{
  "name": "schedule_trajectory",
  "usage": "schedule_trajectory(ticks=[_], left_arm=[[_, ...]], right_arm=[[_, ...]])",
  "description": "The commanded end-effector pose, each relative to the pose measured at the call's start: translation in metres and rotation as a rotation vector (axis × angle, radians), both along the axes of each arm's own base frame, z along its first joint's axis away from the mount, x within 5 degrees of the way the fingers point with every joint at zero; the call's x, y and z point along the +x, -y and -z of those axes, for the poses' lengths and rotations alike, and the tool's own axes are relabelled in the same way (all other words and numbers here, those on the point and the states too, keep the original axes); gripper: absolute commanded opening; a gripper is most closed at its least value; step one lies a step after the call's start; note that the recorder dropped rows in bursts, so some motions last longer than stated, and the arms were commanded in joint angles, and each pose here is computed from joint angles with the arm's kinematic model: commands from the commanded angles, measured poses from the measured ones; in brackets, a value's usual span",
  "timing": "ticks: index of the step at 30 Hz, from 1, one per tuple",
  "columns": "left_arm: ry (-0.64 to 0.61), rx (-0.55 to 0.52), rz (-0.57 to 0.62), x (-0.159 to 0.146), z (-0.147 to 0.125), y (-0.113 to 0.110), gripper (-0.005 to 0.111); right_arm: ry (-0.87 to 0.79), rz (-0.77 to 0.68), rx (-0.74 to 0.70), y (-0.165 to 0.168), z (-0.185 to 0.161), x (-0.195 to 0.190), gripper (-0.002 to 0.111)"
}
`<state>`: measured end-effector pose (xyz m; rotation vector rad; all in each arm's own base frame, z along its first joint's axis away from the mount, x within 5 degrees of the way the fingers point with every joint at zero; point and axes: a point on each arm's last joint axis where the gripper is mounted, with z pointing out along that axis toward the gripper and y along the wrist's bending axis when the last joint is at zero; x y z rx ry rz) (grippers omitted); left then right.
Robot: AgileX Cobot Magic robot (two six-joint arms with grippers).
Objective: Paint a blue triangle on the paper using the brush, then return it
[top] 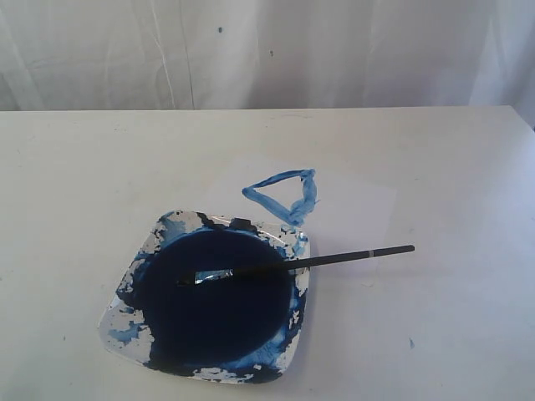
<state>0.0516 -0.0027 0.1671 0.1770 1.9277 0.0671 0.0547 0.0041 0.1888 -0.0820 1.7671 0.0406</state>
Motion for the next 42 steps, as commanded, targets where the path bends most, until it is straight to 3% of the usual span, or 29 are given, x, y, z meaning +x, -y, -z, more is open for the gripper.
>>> schedule_trajectory(ticks=[1, 42], left_arm=[[-0.001, -0.006, -0.005, -0.0001, 0.0010, -0.0001, 0.000], [-0.001, -0.006, -0.005, -0.0001, 0.0010, -0.0001, 0.000]], right_arm=[[-0.051, 0.006, 0.009, 0.0002, 0.0058, -0.0012, 0.000], [-0.061, 0.011, 0.029, 0.0002, 0.0066, -0.0014, 0.000]])
